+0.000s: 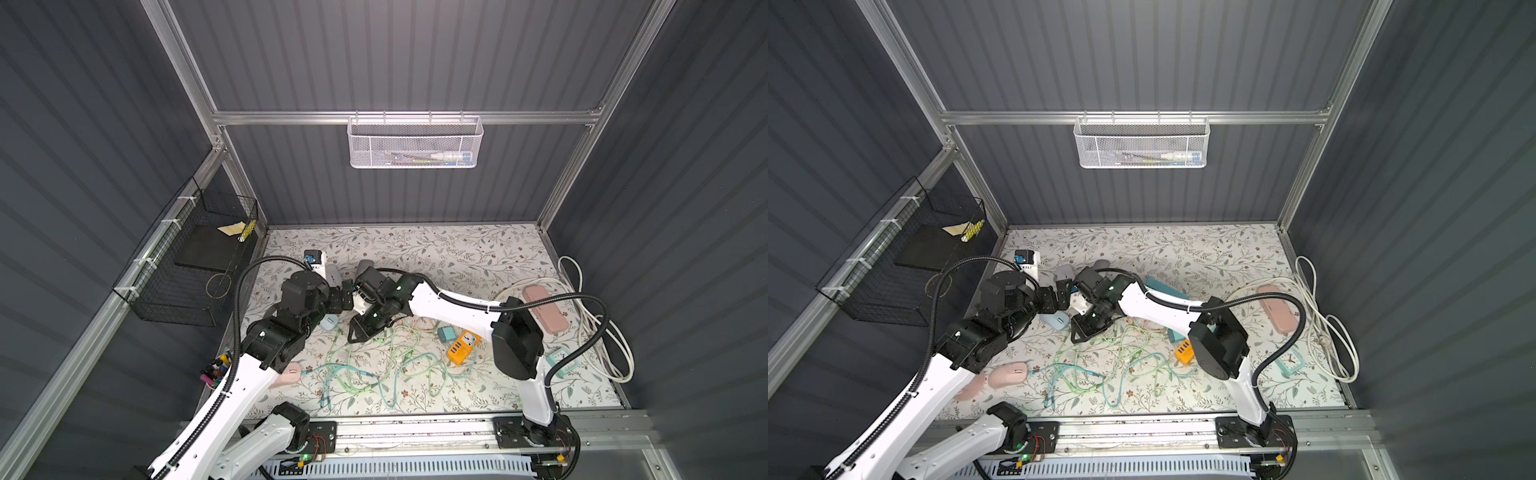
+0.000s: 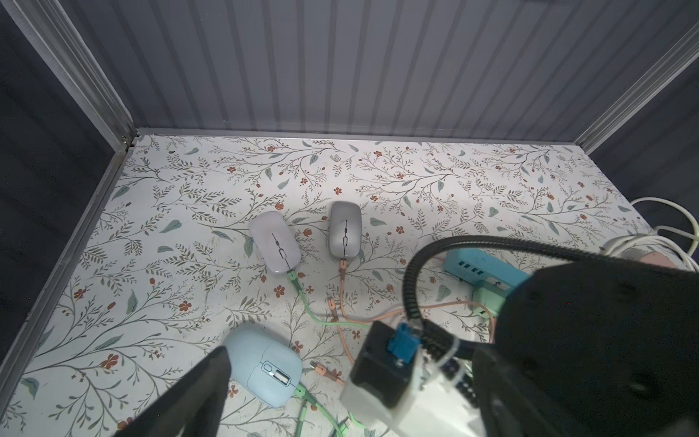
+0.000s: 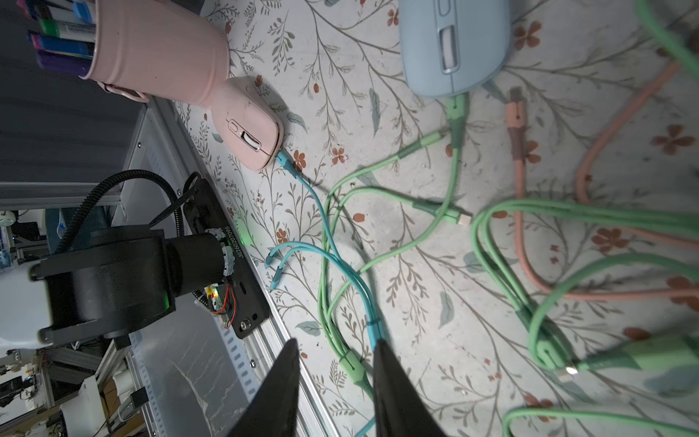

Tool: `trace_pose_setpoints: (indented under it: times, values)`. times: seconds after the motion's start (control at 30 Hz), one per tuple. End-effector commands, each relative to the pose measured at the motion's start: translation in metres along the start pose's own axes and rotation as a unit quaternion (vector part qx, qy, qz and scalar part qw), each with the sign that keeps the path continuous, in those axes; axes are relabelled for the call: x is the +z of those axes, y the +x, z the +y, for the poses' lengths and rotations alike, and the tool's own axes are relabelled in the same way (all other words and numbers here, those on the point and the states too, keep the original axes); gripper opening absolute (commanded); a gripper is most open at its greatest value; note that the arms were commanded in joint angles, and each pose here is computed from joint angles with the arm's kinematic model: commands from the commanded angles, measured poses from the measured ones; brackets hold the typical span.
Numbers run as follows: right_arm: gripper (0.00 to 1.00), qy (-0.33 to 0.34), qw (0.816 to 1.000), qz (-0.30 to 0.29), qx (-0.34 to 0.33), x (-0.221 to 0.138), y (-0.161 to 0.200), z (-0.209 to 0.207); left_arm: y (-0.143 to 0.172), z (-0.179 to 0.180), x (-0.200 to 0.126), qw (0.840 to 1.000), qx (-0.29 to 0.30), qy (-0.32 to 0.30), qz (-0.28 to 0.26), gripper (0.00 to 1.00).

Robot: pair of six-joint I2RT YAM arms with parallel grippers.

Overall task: Unplug the wireless mouse
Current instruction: Place the power cord at the center of the board, then pick up the mouse from the center of the board.

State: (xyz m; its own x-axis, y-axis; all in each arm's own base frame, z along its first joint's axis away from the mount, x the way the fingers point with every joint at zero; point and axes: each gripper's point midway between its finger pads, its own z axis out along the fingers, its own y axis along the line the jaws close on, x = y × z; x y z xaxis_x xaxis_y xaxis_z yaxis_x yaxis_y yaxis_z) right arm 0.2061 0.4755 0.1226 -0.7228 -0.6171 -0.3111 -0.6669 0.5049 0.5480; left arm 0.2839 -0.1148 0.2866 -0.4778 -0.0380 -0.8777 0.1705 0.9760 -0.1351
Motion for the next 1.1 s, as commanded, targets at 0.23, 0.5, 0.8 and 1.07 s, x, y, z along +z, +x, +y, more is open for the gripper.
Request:
trace_pose_setpoints:
  times: [0.23, 0.5, 0.8, 1.07]
  values:
    - [0.35, 0.055, 0.998, 0.023, 0.025, -0.038, 0.061, -0.031, 0.009, -0.009, 0.01, 1.0, 0.006, 0.025, 0.012, 1.0]
    - [0.36, 0.099, 0.993, 0.043, 0.049, -0.059, 0.129, -0.054, 0.012, -0.022, 0.028, 0.999, -0.001, 0.049, 0.022, 1.0]
    - [0.53, 0.113, 0.991, 0.038, 0.06, -0.05, 0.134, -0.066, 0.021, -0.033, 0.043, 0.997, -0.022, 0.072, 0.036, 0.99]
    - [0.48, -0.02, 0.988, 0.022, 0.152, -0.012, 0.11, -0.037, 0.02, -0.03, 0.039, 0.997, -0.023, 0.069, 0.036, 0.99]
